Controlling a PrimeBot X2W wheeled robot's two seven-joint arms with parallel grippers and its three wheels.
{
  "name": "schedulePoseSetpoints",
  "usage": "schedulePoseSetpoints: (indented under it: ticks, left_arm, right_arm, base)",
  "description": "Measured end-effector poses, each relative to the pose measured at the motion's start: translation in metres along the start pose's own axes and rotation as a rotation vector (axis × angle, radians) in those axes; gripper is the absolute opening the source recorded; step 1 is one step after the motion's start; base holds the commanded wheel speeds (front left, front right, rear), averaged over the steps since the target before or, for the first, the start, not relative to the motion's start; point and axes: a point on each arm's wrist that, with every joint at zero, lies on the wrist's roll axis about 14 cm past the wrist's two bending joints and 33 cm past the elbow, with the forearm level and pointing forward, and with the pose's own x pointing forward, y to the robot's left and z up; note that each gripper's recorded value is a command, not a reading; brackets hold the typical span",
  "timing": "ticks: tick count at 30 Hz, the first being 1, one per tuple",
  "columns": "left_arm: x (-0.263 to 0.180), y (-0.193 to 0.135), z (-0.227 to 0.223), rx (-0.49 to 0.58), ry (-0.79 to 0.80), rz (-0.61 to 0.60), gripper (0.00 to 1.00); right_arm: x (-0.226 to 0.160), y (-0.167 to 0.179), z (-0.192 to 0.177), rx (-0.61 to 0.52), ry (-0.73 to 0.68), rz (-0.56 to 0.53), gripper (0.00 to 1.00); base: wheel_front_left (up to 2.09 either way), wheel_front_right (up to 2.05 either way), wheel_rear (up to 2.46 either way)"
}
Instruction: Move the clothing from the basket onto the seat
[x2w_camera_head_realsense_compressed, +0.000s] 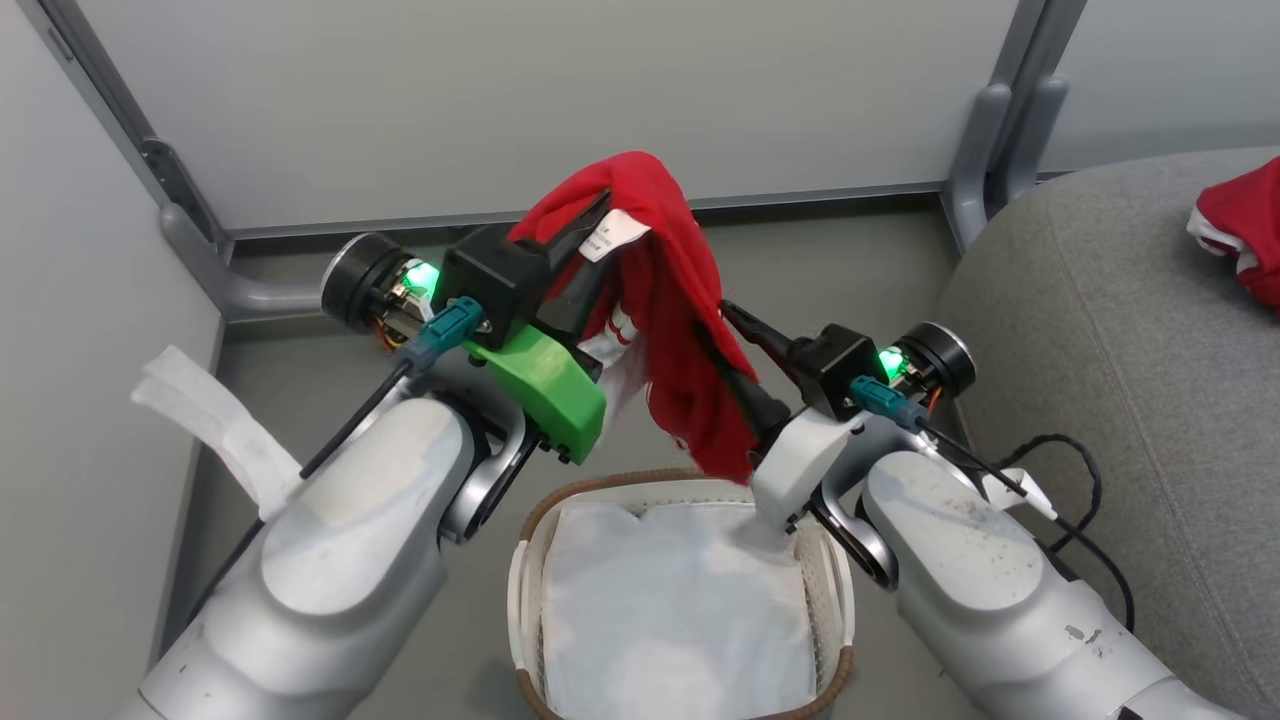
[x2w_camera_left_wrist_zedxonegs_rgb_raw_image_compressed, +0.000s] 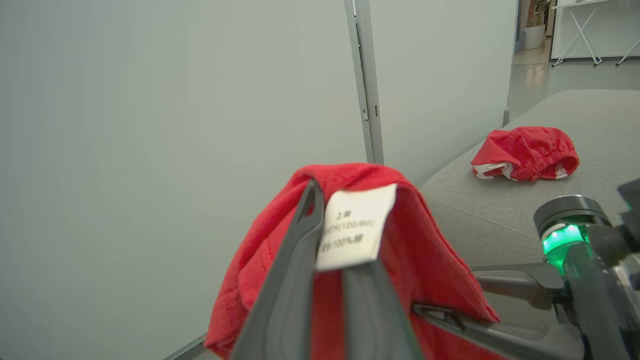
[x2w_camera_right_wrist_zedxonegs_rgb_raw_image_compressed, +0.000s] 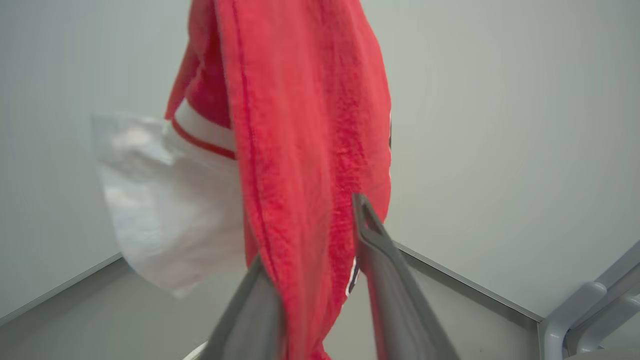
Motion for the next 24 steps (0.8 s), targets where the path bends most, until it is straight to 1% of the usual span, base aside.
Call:
schedulePoseSetpoints:
  ticks: [4,9,15,16,17,18,19,24]
  left_arm:
    - [-0.002,0.0,-0.006,-0.034,0.0,0.01,0.0]
    - [-0.005,0.003,-0.015,-0.051,0.005,0.026,0.0]
    - [-0.011,-0.001,-0.025,-0.09,0.007,0.042,0.0]
    - [-0.012,-0.002,-0.028,-0.099,0.008,0.046,0.22]
    - [-0.014,-0.003,-0.03,-0.107,0.009,0.051,0.48]
    - [-0.016,-0.003,-0.033,-0.113,0.012,0.055,0.89]
    - [-0.018,-0.004,-0.037,-0.12,0.017,0.061,1.0]
    - [-0.027,-0.008,-0.051,-0.164,0.03,0.089,1.0]
  right_arm:
    - [0.002,-0.008,0.001,-0.015,-0.001,-0.014,0.0]
    - [0.003,-0.018,0.0,-0.021,-0.003,-0.038,0.0]
    - [0.002,-0.027,0.006,-0.031,-0.02,-0.062,0.0]
    - [0.002,-0.029,0.008,-0.037,-0.025,-0.066,0.0]
    - [0.002,-0.03,0.009,-0.037,-0.028,-0.071,0.0]
    - [0.002,-0.031,0.01,-0.038,-0.031,-0.075,0.0]
    - [0.002,-0.033,0.011,-0.043,-0.033,-0.079,0.0]
    - [0.001,-0.041,0.016,-0.052,-0.045,-0.102,0.0]
  base:
    - [0.0,0.0,0.0]
    - [0.0,0.0,0.0]
    - [0.0,0.0,0.0]
    - [0.0,0.0,0.0]
    - [0.0,0.0,0.0]
    - [0.0,0.0,0.0]
    - [0.0,0.0,0.0]
    - [0.0,0.0,0.0]
